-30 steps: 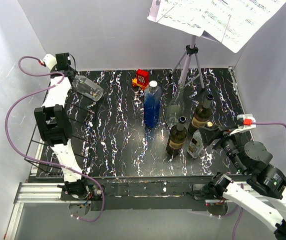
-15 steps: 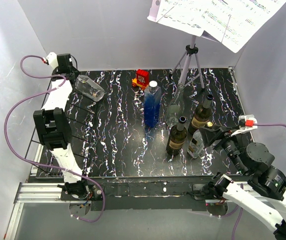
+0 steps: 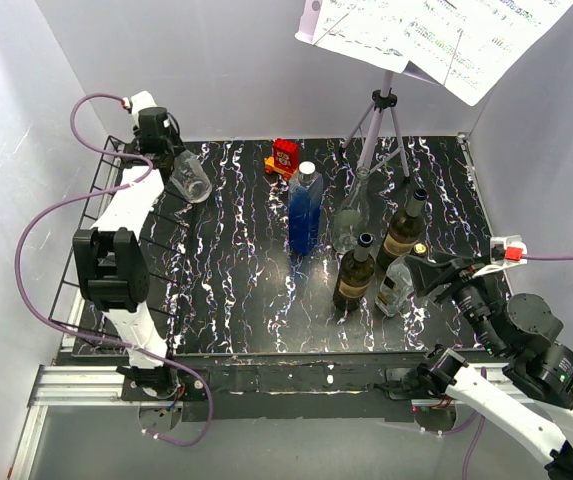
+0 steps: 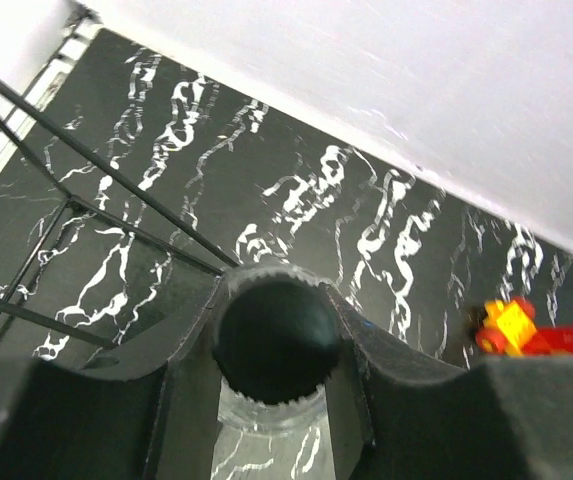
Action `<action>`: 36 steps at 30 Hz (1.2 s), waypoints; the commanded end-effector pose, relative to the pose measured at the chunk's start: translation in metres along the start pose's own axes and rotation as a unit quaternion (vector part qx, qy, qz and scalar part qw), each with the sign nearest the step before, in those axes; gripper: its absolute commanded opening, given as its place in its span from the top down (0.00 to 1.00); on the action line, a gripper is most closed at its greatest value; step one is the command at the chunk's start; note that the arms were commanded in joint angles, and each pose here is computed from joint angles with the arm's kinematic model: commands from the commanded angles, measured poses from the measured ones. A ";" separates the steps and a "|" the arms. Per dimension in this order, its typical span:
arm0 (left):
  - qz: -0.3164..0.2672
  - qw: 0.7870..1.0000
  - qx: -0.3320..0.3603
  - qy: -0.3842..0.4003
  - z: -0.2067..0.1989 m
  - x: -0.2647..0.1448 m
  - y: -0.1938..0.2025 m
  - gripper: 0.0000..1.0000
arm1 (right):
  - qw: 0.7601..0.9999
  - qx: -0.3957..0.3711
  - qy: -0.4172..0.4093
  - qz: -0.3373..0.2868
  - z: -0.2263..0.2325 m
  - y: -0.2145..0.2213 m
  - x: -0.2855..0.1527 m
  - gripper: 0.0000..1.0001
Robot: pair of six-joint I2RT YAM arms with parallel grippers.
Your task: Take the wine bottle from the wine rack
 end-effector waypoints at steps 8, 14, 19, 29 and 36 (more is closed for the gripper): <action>-0.175 0.967 0.045 0.182 -0.040 -0.131 -0.095 1.00 | 0.999 0.018 -0.023 -0.027 0.011 -0.020 -0.006 0.27; -0.143 0.941 0.093 0.294 -0.054 -0.184 -0.061 1.00 | 0.999 0.019 -0.022 -0.021 0.009 -0.019 -0.009 0.27; -0.134 0.916 0.120 0.359 -0.058 -0.234 -0.023 1.00 | 0.999 0.019 -0.017 -0.019 0.005 -0.020 -0.014 0.27; -0.125 0.850 0.147 0.491 -0.077 -0.323 0.039 1.00 | 1.000 0.017 -0.011 -0.004 0.002 -0.017 -0.019 0.27; -0.155 0.802 0.183 0.548 -0.110 -0.351 0.043 1.00 | 1.000 0.022 -0.014 -0.005 0.005 -0.022 -0.022 0.27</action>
Point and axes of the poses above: each gripper's point midway between its finger pads, its own x axis out along the fingers, its own z axis along the line the jaws close on, y = z × x, the point moved 3 cm from there along -x, back along the fingers, and after that the axes turned 7 degrees about x, right-handed, at the moved point
